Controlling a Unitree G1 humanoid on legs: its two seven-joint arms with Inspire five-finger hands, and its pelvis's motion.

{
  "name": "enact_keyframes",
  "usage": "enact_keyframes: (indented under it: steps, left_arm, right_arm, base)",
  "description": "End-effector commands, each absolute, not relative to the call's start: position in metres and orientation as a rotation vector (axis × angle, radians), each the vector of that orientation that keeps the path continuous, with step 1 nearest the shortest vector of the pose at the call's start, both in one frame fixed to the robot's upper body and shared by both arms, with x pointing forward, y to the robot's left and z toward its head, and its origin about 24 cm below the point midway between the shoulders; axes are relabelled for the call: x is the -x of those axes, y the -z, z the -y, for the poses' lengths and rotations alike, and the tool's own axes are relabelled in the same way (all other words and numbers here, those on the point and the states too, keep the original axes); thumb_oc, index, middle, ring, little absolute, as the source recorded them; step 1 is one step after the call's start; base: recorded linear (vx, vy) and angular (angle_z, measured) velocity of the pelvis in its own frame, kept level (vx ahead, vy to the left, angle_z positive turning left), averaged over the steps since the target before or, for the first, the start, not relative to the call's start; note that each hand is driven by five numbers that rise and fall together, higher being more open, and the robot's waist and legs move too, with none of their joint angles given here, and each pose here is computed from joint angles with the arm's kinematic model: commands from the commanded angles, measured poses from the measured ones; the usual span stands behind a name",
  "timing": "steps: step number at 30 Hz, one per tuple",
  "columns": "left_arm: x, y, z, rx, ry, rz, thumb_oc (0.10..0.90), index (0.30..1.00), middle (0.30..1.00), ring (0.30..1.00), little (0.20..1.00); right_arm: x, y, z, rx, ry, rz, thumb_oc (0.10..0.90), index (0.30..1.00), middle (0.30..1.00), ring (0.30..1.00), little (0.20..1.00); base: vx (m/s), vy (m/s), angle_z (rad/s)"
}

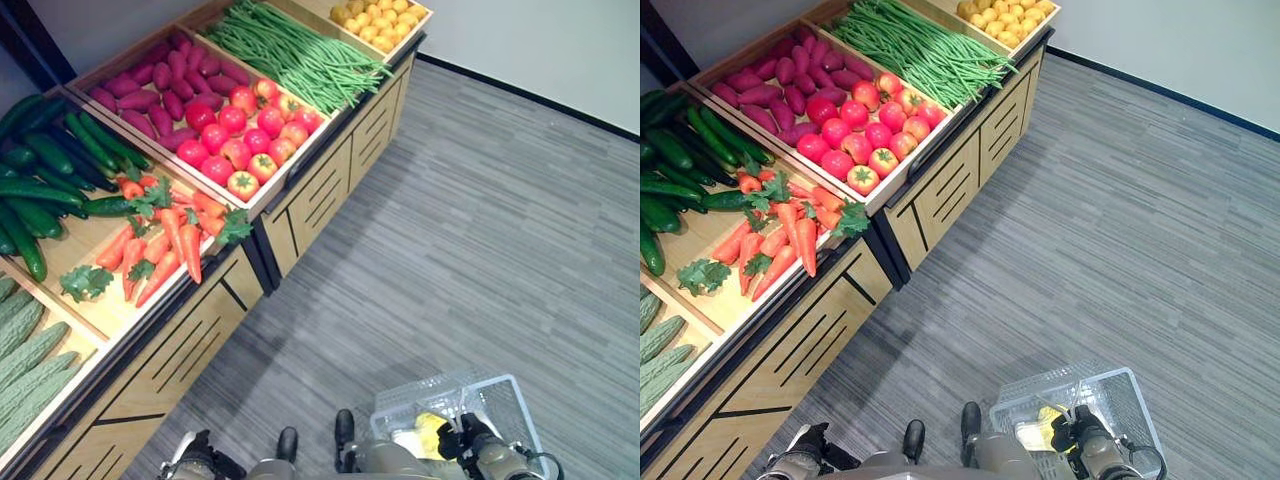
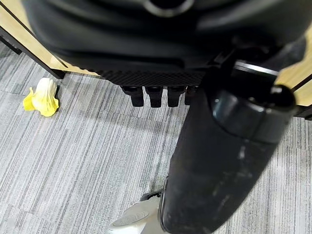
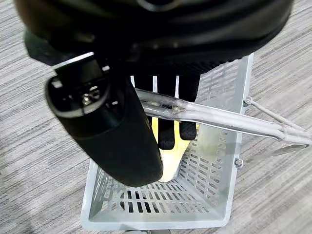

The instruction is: Get the vegetables into the basket

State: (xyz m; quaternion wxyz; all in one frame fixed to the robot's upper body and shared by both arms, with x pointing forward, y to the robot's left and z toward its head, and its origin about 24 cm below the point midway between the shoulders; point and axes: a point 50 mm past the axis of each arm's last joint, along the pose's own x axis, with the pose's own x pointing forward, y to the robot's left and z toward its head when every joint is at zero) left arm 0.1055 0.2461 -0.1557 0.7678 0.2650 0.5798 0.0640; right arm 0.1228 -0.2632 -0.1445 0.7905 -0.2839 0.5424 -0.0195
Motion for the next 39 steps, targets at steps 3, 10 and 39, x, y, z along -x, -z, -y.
enact_keyframes:
  steps: [3,10,39]
  left_arm:
    - [-0.120,0.148,-0.259,-0.627,-0.175,-1.216,0.900,1.000,1.000,1.000,1.000]
    - [-0.124,0.145,-0.262,-0.630,-0.182,-1.204,0.900,1.000,1.000,1.000,1.000]
    - [-0.121,0.147,-0.263,-0.628,-0.178,-1.223,0.900,1.000,1.000,1.000,1.000]
  right_arm:
    - [-0.113,0.144,0.275,0.646,0.069,-1.208,0.400,0.300,0.300,0.300,0.300]
    - [-0.115,0.146,0.268,0.644,0.048,-1.208,0.400,0.300,0.300,0.300,0.300]
    - [-0.116,0.149,0.258,0.644,0.001,-1.215,0.400,0.300,0.300,0.300,0.300]
  base:
    - [-0.06,0.066,-0.01]
    - [-0.07,0.076,0.01]
    - [-0.03,0.035,-0.02]
